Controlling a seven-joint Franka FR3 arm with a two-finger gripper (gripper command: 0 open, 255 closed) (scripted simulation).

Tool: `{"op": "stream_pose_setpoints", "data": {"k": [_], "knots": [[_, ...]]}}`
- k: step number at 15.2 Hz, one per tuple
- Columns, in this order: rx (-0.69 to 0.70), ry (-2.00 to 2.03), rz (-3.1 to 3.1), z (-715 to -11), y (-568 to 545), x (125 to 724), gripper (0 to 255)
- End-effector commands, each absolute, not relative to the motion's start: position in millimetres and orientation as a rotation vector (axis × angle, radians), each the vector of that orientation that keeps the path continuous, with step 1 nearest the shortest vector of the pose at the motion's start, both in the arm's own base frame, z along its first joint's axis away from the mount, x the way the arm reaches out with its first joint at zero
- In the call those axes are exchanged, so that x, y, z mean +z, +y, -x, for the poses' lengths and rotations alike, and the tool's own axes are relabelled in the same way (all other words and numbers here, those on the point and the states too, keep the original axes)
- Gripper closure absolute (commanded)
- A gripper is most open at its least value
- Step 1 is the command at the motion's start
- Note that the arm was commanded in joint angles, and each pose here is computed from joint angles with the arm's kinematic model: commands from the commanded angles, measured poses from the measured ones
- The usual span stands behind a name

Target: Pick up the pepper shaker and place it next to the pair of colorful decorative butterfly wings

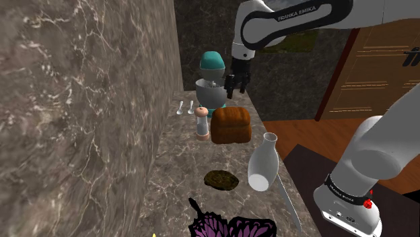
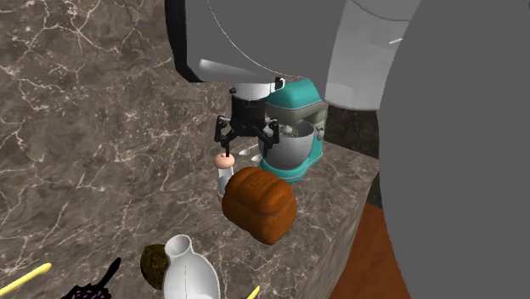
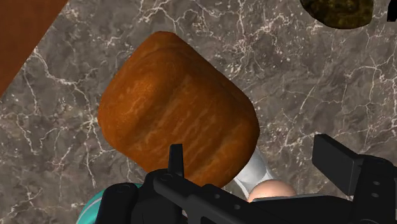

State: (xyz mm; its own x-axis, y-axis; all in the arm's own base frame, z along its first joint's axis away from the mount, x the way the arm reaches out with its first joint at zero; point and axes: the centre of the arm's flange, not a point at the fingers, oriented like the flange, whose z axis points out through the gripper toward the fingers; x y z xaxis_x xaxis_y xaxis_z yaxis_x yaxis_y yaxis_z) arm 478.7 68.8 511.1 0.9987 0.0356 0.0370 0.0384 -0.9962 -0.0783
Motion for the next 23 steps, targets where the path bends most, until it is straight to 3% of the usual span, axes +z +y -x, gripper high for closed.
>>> {"op": "stream_pose_setpoints", "data": {"k": [1,12,23], "knots": [[-0.042,-0.05,3.055,-499.5,78.7,501.9,0],[0.028,-0.018,3.023,-612.9,141.9,433.2,0],[0.028,-0.018,3.023,-612.1,146.6,393.5,0]]}}
